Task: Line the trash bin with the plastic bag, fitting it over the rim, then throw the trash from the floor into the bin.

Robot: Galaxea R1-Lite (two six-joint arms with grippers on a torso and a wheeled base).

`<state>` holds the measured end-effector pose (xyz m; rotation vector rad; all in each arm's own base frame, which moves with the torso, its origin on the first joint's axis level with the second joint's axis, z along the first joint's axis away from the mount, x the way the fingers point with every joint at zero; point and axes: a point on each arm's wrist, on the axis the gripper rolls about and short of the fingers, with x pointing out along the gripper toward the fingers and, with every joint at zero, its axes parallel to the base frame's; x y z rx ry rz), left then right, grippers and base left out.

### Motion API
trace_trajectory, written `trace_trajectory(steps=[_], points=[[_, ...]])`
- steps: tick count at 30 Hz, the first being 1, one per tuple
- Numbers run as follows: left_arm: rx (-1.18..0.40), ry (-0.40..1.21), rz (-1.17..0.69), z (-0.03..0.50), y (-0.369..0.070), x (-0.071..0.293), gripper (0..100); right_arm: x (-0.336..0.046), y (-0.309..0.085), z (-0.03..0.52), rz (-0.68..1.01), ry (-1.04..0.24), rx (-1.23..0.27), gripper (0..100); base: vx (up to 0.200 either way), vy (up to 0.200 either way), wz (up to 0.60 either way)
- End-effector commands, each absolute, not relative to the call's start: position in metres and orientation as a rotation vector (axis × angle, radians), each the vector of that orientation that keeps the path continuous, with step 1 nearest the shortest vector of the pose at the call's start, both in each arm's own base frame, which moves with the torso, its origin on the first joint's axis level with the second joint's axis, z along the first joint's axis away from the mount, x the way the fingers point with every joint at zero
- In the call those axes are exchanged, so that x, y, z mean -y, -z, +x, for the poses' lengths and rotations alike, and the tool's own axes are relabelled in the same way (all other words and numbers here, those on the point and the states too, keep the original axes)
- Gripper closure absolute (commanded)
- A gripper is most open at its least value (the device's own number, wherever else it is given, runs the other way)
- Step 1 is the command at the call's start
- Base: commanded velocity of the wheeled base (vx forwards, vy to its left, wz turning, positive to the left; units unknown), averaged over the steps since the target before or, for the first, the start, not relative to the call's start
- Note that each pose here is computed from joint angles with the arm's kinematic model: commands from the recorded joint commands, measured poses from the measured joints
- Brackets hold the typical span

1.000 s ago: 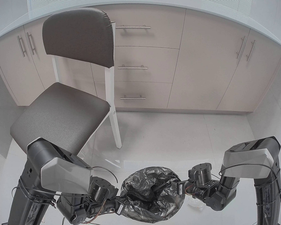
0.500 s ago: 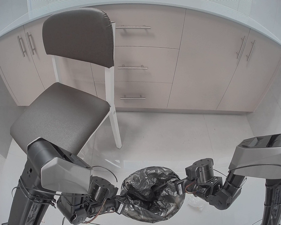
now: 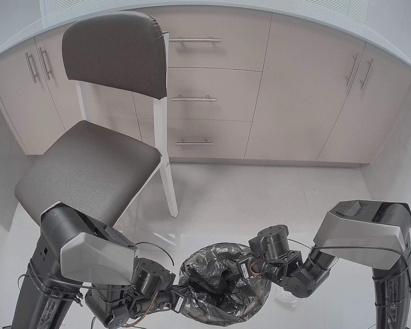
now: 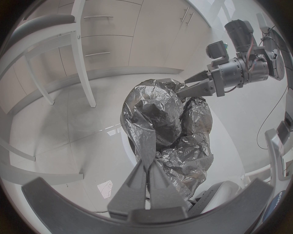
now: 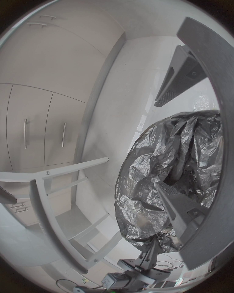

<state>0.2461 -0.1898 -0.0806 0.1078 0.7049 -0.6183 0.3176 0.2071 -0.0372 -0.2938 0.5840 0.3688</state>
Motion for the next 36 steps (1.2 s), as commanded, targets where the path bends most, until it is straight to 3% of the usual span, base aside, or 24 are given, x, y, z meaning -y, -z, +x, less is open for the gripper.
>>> trace_trajectory(steps=[1, 8, 9, 23, 36], points=[[-0.703, 0.622, 0.108, 0.246, 0.08, 0.191, 100, -0.218, 0.047, 0.332, -0.305, -0.373, -0.589, 0, 0.0, 0.0, 0.0], [-0.698, 0.62, 0.102, 0.247, 0.08, 0.191, 100, -0.229, 0.044, 0.349, -0.301, -0.371, -0.576, 0, 0.0, 0.0, 0.0], [-0.698, 0.619, 0.101, 0.248, 0.08, 0.192, 0, -0.229, 0.043, 0.352, -0.3, -0.366, -0.575, 0, 0.0, 0.0, 0.0], [-0.698, 0.521, 0.04, 0.288, 0.077, 0.186, 0, -0.223, 0.04, 0.372, -0.302, -0.337, -0.561, 0, 0.0, 0.0, 0.0], [-0.701, 0.509, 0.013, 0.29, 0.076, 0.186, 0, -0.211, 0.051, 0.394, -0.289, -0.29, -0.566, 0, 0.0, 0.0, 0.0]])
